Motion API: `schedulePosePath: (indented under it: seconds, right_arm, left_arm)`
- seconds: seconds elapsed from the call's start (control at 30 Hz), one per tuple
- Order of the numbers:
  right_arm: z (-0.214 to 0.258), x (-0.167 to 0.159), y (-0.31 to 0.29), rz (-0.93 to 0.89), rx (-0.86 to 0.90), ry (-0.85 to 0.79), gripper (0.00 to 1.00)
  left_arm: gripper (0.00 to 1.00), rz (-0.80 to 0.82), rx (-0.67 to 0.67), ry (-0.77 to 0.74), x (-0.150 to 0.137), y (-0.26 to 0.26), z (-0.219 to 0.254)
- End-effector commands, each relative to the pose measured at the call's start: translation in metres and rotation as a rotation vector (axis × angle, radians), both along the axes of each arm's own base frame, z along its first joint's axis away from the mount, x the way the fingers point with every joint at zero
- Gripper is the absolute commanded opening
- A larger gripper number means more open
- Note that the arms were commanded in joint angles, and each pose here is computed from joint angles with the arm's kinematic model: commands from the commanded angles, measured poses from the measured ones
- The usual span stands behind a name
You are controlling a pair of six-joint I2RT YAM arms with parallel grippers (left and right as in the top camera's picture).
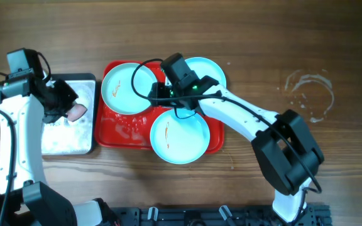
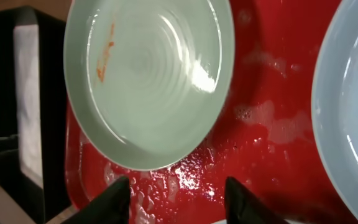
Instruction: Clean dirty plates on tray and stack at the side
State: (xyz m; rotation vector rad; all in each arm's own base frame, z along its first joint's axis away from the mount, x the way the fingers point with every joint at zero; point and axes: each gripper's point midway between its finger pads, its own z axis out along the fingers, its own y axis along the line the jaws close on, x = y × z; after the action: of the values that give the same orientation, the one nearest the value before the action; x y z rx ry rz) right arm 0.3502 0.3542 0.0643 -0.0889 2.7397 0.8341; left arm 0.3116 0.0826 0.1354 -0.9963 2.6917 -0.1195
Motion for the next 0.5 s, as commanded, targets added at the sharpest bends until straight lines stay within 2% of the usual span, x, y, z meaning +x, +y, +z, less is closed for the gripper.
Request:
schedulePosePath:
  seconds: [0.0,0.13,0.47]
  right_arm:
    - [-0.009,0.012,0.002,-0.045,-0.03,-0.038,0.47]
    - [-0.012,0.019,0.007,-0.086,-0.03,-0.072,0.43]
    - [-0.036,0.028,0.009,-0.149,-0.068,-0.09,0.41]
  left_arm:
    - [0.04,-0.018,0.048,-0.025,0.003,0.002,0.01]
    - [0.04,-0.014,0.063,-0.038,0.007,0.005,0.012]
    - [0.04,-0.003,0.105,-0.065,0.014,0.013,0.015]
